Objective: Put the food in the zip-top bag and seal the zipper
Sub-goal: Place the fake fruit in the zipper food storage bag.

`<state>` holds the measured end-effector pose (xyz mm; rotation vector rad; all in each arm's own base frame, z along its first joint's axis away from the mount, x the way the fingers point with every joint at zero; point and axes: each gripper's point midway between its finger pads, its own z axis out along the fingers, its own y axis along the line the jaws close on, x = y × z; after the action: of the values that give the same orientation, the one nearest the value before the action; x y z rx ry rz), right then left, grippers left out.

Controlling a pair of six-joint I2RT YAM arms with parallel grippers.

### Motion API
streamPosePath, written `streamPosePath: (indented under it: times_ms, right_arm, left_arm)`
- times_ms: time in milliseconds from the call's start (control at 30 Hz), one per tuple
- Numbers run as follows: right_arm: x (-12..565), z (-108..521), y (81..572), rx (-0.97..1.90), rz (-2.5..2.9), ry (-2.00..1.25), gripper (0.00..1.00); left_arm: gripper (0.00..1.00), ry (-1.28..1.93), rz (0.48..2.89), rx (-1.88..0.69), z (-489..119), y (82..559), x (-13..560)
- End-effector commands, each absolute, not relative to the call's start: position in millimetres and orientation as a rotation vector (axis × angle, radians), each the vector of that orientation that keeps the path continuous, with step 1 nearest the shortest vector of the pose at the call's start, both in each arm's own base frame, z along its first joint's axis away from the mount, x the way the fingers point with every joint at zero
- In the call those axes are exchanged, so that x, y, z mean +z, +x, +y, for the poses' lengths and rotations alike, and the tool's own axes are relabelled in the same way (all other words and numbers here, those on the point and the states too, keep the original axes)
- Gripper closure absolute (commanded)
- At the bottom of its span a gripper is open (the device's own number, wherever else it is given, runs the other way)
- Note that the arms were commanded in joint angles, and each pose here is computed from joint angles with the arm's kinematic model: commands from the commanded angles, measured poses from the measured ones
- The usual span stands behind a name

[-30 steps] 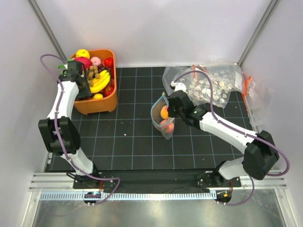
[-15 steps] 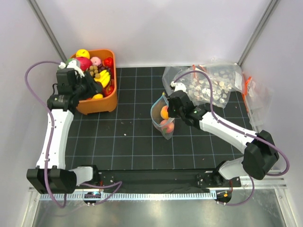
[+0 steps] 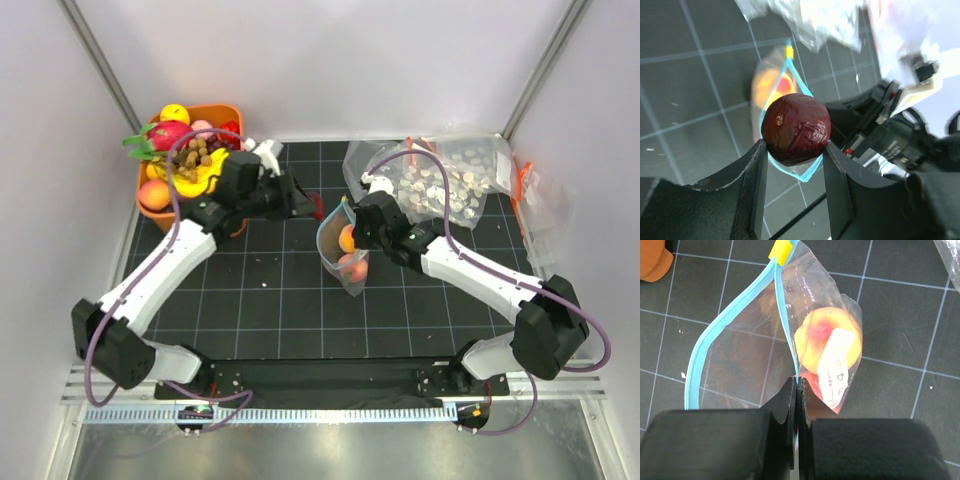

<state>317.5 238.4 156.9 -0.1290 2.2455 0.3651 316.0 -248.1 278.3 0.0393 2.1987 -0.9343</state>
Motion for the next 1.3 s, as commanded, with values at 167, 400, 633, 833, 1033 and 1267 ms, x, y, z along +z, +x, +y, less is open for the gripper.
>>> streamPosePath:
  times_ms: [167, 400, 633, 833, 1033, 1267]
  right_arm:
    - [173, 235, 328, 0.352, 2.2, -0.045, 0.99]
    - [177, 228, 329, 0.318, 2.188, -0.011, 0.99]
    - [174, 226, 330, 0.302, 2.189, -0.01, 0.99]
    - [177, 224, 330, 0.297, 2.185, -0.01, 0.99]
    - [184, 227, 328, 0.342, 2.158, -0.021, 0.99]
    - [184, 240, 323, 0.417, 2.173, -0.066, 0.99]
  left_arm:
    - [0.68, 0.208, 2.284, -0.918, -318, 314, 229]
    - [0.6, 0.276, 2.391, -0.76, -328, 314, 196]
    - [0.11, 0.319, 2.384, -0.748, -325, 303, 209]
    - [0.05, 0.305, 2.351, -0.635, -296, 296, 232]
    - [0.08, 0.271, 2.389, -0.496, -273, 296, 206]
    - [0.35, 0.264, 2.424, -0.501, -289, 309, 167]
